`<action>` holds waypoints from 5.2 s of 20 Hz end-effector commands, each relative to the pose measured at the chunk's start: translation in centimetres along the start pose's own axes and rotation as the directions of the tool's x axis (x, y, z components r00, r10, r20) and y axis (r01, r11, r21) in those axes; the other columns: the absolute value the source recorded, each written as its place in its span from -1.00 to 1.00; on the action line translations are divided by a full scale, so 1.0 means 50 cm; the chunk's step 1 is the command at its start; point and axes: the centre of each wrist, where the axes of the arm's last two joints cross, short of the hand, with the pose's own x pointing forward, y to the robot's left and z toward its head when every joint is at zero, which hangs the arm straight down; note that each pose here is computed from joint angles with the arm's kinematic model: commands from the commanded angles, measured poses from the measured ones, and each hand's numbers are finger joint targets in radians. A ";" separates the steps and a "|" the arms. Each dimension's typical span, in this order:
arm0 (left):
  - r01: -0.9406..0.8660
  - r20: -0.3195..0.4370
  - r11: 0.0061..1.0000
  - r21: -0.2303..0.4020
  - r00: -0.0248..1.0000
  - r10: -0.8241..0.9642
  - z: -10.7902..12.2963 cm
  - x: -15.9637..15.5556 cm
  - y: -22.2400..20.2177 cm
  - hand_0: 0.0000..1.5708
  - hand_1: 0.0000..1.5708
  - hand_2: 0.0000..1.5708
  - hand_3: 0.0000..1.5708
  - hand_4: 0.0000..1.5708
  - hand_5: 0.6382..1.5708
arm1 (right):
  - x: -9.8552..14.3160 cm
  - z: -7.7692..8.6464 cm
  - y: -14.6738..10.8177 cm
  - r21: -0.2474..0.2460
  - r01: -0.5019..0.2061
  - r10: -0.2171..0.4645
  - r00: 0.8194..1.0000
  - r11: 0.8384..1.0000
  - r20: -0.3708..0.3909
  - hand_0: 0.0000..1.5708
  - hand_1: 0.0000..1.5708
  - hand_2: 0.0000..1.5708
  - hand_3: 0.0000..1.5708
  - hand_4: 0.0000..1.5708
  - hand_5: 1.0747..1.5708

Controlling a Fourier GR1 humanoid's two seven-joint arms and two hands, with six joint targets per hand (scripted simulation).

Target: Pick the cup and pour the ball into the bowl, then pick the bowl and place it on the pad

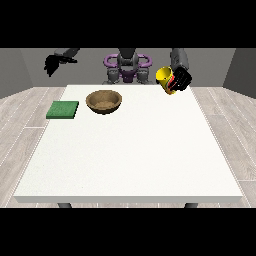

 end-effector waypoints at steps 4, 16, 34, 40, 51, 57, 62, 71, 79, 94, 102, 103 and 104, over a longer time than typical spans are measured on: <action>0.131 -0.002 0.991 0.015 0.991 -0.131 -0.001 0.095 -0.084 0.90 0.90 1.00 1.00 1.00 0.36 | -0.021 0.020 -0.019 0.026 0.031 -0.031 1.000 0.999 0.000 -1.00 -1.00 -1.00 -1.00 -1.00 0.99; 0.620 0.229 0.785 -0.005 0.765 -0.603 -0.050 0.315 -0.158 0.96 0.96 1.00 1.00 0.89 0.49 | -0.035 0.020 -0.059 0.001 0.019 -0.019 0.995 1.000 -0.096 -1.00 -1.00 -1.00 -1.00 -1.00 1.00; 0.940 0.559 0.196 0.280 0.006 -0.829 0.056 0.464 -0.292 0.84 0.84 1.00 1.00 0.95 0.07 | -0.051 0.030 -0.094 -0.055 0.017 -0.019 0.999 0.998 -0.042 -1.00 -1.00 -1.00 -1.00 -1.00 1.00; 0.943 0.531 0.272 0.190 0.135 -0.837 -0.009 0.441 -0.230 0.84 0.84 1.00 1.00 0.95 0.07 | -0.081 0.017 -0.002 0.015 0.078 -0.074 0.985 0.997 -0.156 -1.00 -1.00 -1.00 -1.00 -1.00 0.99; -0.087 -0.172 0.996 -0.013 0.982 0.083 0.029 0.321 -0.178 -1.00 -1.00 -1.00 -1.00 -0.20 1.00 | -0.081 0.025 -0.008 -0.050 0.092 -0.098 0.987 0.995 -0.124 -1.00 -1.00 -1.00 -1.00 -0.55 0.99; -0.515 -0.158 0.857 0.023 0.844 0.512 0.081 0.272 -0.153 -1.00 -1.00 -1.00 -1.00 -1.00 0.98 | -0.083 -0.023 0.078 -0.059 0.087 -0.091 0.993 0.994 -0.070 -1.00 -1.00 -1.00 -1.00 -0.62 1.00; -0.672 -0.052 0.737 -0.071 0.740 0.670 0.141 0.214 -0.159 -1.00 -1.00 -1.00 -1.00 -1.00 0.99 | -0.112 -0.030 0.171 -0.161 0.092 -0.105 0.992 0.983 -0.074 -1.00 -1.00 -1.00 -1.00 -0.62 1.00; -0.701 -0.102 0.696 -0.155 0.712 0.695 0.174 0.143 -0.120 -1.00 -1.00 -1.00 -1.00 -1.00 0.99 | -0.176 -0.025 0.206 -0.236 0.102 -0.139 0.979 0.966 -0.149 -1.00 -1.00 -1.00 -1.00 -0.67 0.98; -0.688 -0.026 0.717 -0.114 0.724 0.690 0.139 0.130 -0.061 -1.00 -1.00 -1.00 -1.00 -1.00 0.99 | -0.200 -0.039 0.152 -0.210 0.096 -0.125 0.984 0.973 -0.129 -1.00 -1.00 -1.00 -1.00 -0.80 0.97; -0.705 0.071 0.684 -0.190 0.685 0.725 0.108 0.182 -0.034 -1.00 -1.00 -1.00 -1.00 -0.28 0.95 | -0.264 0.037 0.143 -0.335 -0.389 0.228 0.874 0.858 -0.429 1.00 1.00 1.00 1.00 0.17 0.86; -0.724 -0.093 0.675 -0.142 0.689 0.719 0.150 0.099 -0.062 -1.00 -1.00 -1.00 -1.00 0.22 0.68 | -0.221 -0.012 0.154 -0.269 -0.532 0.310 0.758 0.803 -0.574 1.00 1.00 1.00 0.33 0.10 0.98; -0.726 -0.114 0.676 -0.125 0.687 0.718 0.175 0.046 -0.055 -1.00 -1.00 -1.00 -1.00 0.23 0.68 | -0.208 -0.041 0.192 -0.261 -0.520 0.299 0.759 0.813 -0.579 1.00 1.00 1.00 0.21 0.10 0.99; -0.722 -0.181 0.685 -0.102 0.690 0.700 0.156 0.054 -0.053 -1.00 -1.00 -1.00 -1.00 0.24 0.68 | -0.181 -0.074 0.191 -0.230 -0.512 0.291 0.742 0.828 -0.603 1.00 1.00 1.00 0.20 0.07 0.97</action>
